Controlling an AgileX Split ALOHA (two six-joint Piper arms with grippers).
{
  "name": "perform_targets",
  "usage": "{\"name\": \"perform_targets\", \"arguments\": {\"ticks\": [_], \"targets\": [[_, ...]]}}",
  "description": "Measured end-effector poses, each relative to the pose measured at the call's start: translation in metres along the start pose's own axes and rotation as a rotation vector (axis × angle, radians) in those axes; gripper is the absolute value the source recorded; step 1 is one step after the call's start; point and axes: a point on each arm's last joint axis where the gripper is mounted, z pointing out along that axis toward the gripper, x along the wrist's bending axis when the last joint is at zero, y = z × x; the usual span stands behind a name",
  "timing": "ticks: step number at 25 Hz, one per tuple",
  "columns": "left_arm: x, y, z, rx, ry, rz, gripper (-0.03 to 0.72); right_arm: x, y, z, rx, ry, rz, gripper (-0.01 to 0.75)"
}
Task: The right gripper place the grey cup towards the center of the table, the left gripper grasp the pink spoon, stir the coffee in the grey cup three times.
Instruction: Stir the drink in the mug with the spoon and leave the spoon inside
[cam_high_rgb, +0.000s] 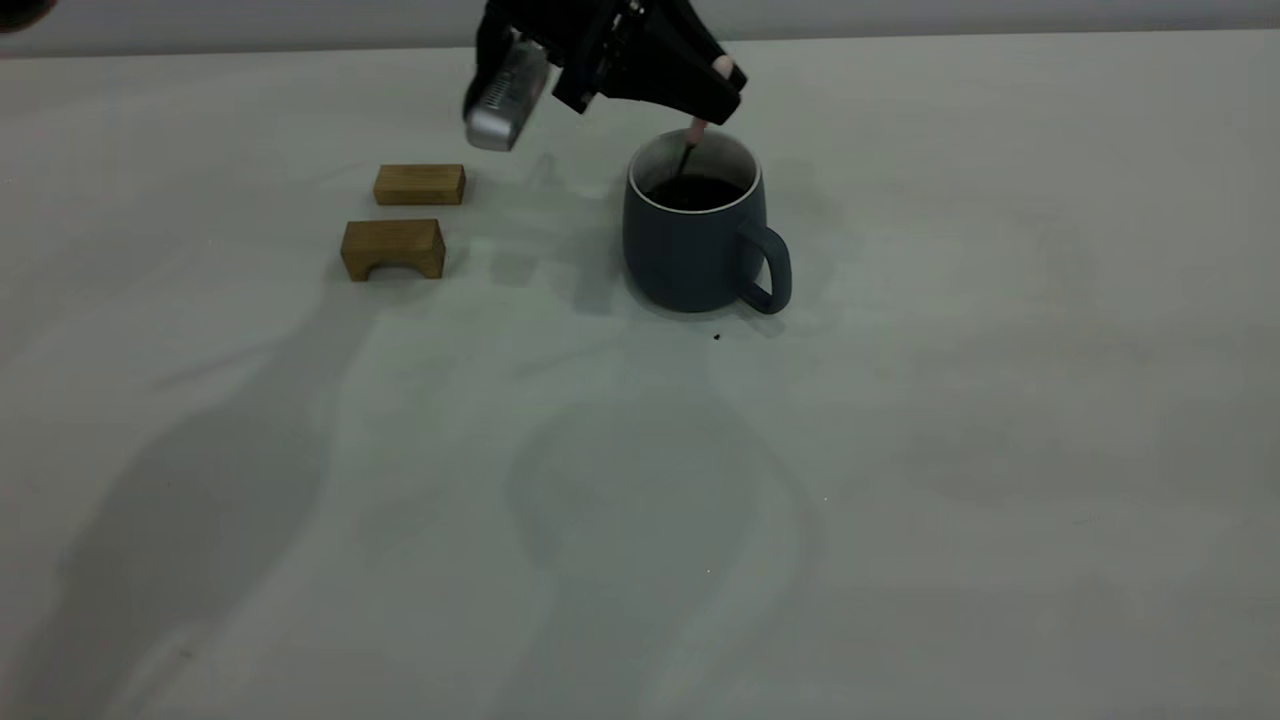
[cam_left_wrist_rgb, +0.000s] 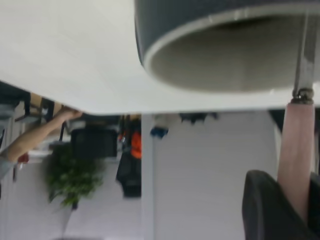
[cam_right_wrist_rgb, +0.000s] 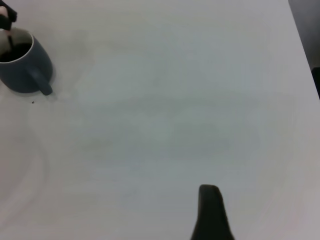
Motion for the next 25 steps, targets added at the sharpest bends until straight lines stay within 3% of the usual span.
{"name": "perform_targets", "arguments": {"ticks": [5,10,17,25], "targets": [[0.003,-0.003,0.018,0.078,0.008,-0.042,0.158,0.0,0.0,0.0,0.0,0.0,0.0,0.587],[0.004,-0.001,0.018,0.035,0.024,-0.132,0.158,0.0,0.0,0.0,0.0,0.0,0.0,0.587],[0.0,0.0,0.004,-0.039,0.012,-0.119,0.153,0.0,0.0,0.0,0.0,0.0,0.0,0.587],[0.0,-0.001,0.004,-0.055,0.015,-0.073,0.15,0.0,0.0,0.0,0.0,0.0,0.0,0.587]]}}
